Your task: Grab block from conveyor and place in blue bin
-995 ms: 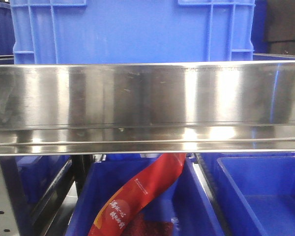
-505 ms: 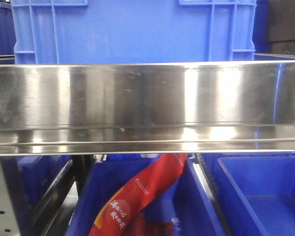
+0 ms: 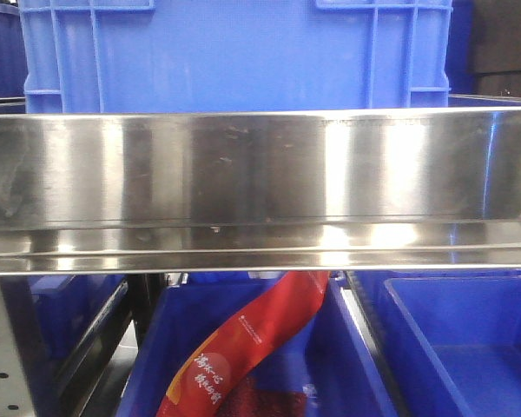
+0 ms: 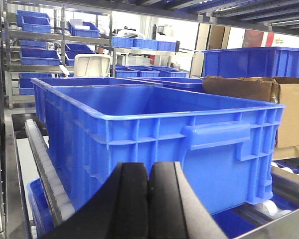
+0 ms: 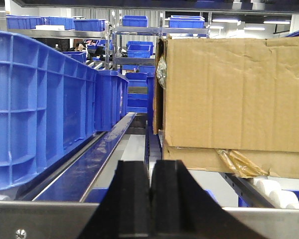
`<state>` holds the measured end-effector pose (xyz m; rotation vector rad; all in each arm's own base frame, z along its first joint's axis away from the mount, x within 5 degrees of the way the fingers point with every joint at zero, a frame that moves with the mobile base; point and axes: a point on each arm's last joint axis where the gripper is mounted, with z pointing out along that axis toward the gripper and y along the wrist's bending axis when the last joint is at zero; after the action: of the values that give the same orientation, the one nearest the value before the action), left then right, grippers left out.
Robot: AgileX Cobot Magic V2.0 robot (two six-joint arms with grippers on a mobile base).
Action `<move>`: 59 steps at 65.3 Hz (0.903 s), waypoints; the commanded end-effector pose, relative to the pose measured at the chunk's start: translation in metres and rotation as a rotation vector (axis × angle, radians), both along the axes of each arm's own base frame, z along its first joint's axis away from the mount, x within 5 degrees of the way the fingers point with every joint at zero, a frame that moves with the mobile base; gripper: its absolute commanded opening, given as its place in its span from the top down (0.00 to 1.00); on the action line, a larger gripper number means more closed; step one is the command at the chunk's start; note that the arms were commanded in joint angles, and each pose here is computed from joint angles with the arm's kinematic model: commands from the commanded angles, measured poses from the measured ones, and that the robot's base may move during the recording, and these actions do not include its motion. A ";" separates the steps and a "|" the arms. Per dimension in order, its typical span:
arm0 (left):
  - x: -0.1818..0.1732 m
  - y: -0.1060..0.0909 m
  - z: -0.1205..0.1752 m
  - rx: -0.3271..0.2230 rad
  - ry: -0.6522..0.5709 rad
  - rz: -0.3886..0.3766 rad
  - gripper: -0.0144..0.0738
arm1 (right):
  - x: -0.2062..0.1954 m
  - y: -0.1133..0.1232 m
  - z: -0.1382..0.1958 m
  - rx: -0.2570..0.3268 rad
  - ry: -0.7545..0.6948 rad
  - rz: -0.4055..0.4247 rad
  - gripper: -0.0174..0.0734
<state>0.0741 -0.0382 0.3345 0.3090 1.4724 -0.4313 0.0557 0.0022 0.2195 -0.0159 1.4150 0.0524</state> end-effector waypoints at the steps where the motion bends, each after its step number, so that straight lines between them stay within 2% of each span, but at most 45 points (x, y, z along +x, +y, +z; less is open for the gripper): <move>1: 0.000 0.001 0.002 -0.020 -0.015 0.005 0.96 | 0.000 0.000 0.001 -0.002 -0.012 -0.006 0.99; 16: 0.000 0.001 0.001 -0.018 -0.012 0.005 0.96 | 0.000 0.000 0.001 -0.002 -0.012 -0.006 0.99; 27: -0.003 0.005 -0.022 0.010 0.014 0.039 0.96 | 0.000 0.000 0.001 -0.002 -0.012 -0.006 0.99; 29: -0.005 0.007 -0.030 0.022 0.015 0.055 0.96 | 0.000 0.000 0.001 -0.002 -0.012 -0.006 0.99; 34: -0.006 0.012 -0.054 0.091 0.022 0.114 0.96 | 0.000 0.000 0.001 -0.002 -0.012 -0.006 0.99; 39: -0.009 0.018 -0.077 0.126 0.034 0.177 0.96 | 0.000 0.000 0.001 -0.002 -0.012 -0.006 0.99; 44: -0.012 0.023 -0.096 0.120 0.045 0.242 0.96 | 0.000 0.000 0.001 -0.002 -0.012 -0.006 0.99; 52: -0.017 0.031 -0.118 0.059 0.061 0.347 0.96 | 0.000 0.000 0.001 -0.002 -0.012 -0.006 0.99; 59: -0.018 0.035 -0.128 0.056 0.051 0.417 0.96 | 0.000 0.000 0.001 -0.002 -0.012 -0.006 0.99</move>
<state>0.0570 -0.0060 0.2092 0.0737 1.5845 -0.0870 0.0557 0.0022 0.2195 -0.0133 1.4150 0.0554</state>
